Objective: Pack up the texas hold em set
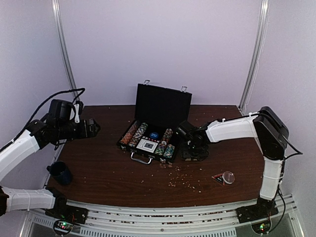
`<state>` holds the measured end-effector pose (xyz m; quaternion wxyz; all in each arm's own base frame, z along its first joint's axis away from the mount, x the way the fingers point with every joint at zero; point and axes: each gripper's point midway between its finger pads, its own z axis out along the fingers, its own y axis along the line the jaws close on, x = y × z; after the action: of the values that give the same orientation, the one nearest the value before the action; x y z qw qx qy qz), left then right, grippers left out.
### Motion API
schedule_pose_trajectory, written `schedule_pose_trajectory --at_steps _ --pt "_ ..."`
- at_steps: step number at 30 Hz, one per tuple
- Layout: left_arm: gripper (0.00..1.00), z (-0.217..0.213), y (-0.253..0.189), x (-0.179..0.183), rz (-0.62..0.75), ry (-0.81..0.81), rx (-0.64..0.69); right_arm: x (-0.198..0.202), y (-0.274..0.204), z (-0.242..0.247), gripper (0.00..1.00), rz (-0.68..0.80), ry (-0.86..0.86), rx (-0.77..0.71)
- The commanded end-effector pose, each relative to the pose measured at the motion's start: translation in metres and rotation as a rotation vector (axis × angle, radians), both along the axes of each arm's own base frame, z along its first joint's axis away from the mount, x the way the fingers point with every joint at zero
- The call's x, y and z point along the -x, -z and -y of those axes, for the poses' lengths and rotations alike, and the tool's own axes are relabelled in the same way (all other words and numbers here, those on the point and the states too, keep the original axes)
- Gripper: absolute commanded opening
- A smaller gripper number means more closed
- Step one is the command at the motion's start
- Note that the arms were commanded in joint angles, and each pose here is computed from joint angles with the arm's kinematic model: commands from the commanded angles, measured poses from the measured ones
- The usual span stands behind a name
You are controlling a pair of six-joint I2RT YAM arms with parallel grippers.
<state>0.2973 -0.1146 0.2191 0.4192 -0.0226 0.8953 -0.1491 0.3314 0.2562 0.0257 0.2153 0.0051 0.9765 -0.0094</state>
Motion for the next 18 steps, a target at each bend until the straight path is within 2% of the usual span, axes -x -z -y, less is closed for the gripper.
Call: schedule_pose_trajectory --at_steps 1,4,11,18 --pt "0.93 0.024 -0.027 -0.015 0.058 0.094 0.068 0.006 -0.039 0.015 0.54 0.058 -0.074 0.016" --pt "0.92 0.045 -0.027 -0.020 0.025 0.175 0.125 0.011 -0.063 0.010 0.52 0.093 -0.149 -0.012" --pt "0.86 0.132 -0.048 -0.001 -0.094 0.579 0.464 0.049 -0.132 -0.065 0.51 0.199 -0.517 -0.158" --pt "0.86 0.175 -0.056 0.014 -0.189 0.780 0.582 0.086 -0.162 -0.136 0.51 0.242 -0.728 -0.194"
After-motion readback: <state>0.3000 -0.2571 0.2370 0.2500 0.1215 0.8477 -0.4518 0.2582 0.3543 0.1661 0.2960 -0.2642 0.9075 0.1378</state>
